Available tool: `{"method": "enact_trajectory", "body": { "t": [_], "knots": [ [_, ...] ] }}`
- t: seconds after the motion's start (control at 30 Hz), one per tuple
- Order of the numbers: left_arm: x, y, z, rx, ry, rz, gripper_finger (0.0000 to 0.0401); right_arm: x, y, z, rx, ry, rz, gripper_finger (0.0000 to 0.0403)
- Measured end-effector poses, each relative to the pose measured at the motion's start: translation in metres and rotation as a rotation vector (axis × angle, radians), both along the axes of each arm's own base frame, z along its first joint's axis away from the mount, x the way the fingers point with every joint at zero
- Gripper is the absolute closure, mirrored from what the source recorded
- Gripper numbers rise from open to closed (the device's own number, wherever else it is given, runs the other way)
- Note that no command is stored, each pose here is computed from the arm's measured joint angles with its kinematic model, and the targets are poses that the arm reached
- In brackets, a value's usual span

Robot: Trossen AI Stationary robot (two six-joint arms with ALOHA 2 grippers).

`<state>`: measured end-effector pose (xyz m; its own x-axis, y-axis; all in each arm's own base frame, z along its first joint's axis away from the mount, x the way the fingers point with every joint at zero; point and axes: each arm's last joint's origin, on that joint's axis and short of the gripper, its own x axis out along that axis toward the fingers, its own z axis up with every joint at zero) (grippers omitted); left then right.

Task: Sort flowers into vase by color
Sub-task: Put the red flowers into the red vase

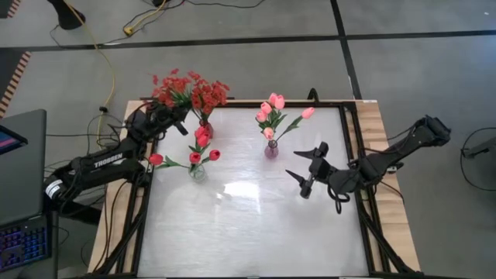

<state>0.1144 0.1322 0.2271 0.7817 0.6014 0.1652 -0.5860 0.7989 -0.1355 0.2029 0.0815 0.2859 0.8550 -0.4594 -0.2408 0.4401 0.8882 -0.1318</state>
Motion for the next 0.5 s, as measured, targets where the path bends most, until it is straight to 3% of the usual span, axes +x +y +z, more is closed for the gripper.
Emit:
{"method": "enact_trajectory", "body": {
  "t": [0.5],
  "knots": [
    [0.0000, 0.0007, -0.0026, 0.009, 0.039, 0.018, 0.0391, -0.0024, 0.0055, 0.0000, 0.001, -0.001, 0.026, 0.0062]
  ]
}}
